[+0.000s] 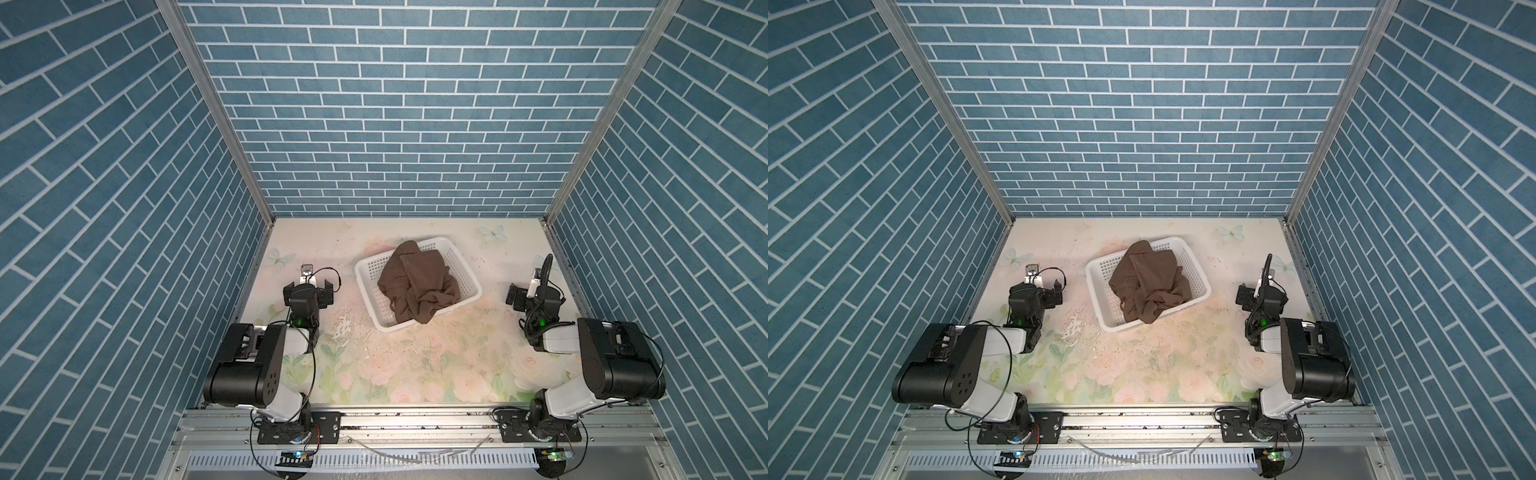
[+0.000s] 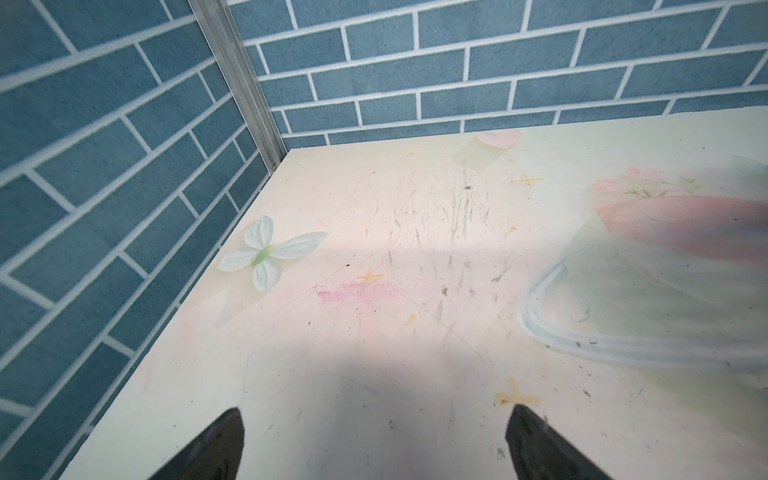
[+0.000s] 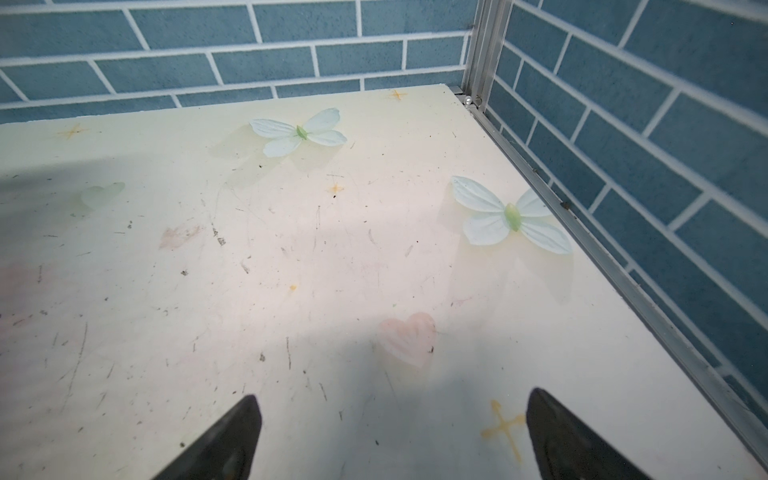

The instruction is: Fold and stack the trousers

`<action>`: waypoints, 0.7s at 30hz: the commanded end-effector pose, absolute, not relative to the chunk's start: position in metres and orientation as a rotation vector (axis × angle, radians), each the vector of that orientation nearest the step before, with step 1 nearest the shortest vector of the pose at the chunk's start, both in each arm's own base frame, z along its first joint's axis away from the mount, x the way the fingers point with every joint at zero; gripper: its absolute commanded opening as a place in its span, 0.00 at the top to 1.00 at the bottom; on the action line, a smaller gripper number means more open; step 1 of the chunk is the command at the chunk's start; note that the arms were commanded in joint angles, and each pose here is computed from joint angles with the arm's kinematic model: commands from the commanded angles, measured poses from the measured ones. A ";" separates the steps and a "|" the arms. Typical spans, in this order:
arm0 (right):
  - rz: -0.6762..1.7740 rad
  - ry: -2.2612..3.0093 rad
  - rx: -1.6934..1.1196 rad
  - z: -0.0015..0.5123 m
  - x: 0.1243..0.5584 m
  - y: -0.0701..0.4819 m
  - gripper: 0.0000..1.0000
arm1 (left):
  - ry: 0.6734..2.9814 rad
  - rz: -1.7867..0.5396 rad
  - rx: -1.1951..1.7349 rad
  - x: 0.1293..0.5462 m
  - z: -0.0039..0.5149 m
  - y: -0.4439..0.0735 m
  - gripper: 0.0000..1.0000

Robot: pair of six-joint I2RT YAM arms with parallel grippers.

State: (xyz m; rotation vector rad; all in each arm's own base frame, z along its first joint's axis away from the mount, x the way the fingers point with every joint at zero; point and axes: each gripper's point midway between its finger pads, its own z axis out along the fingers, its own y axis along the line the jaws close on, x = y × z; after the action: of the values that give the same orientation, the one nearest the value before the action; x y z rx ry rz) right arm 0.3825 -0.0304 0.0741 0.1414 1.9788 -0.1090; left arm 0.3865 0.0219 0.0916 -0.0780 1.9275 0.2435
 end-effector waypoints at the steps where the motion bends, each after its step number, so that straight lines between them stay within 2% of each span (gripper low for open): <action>1: -0.114 1.938 0.123 0.088 0.393 -0.031 0.01 | 1.915 0.241 -0.063 0.391 0.095 0.019 0.01; 14: -0.128 1.930 0.132 0.092 0.393 -0.034 0.01 | 1.914 0.241 -0.062 0.391 0.096 0.019 0.01; 21: -0.191 1.924 0.231 0.146 0.382 -0.041 0.01 | 1.932 0.308 -0.141 0.388 0.127 0.033 0.01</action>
State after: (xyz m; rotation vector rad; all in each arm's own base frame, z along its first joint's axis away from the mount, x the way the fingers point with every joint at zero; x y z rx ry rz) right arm 0.3785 -0.0349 0.1076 0.1688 1.9740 -0.1529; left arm 0.3856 0.0259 0.1039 -0.0952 1.9423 0.2661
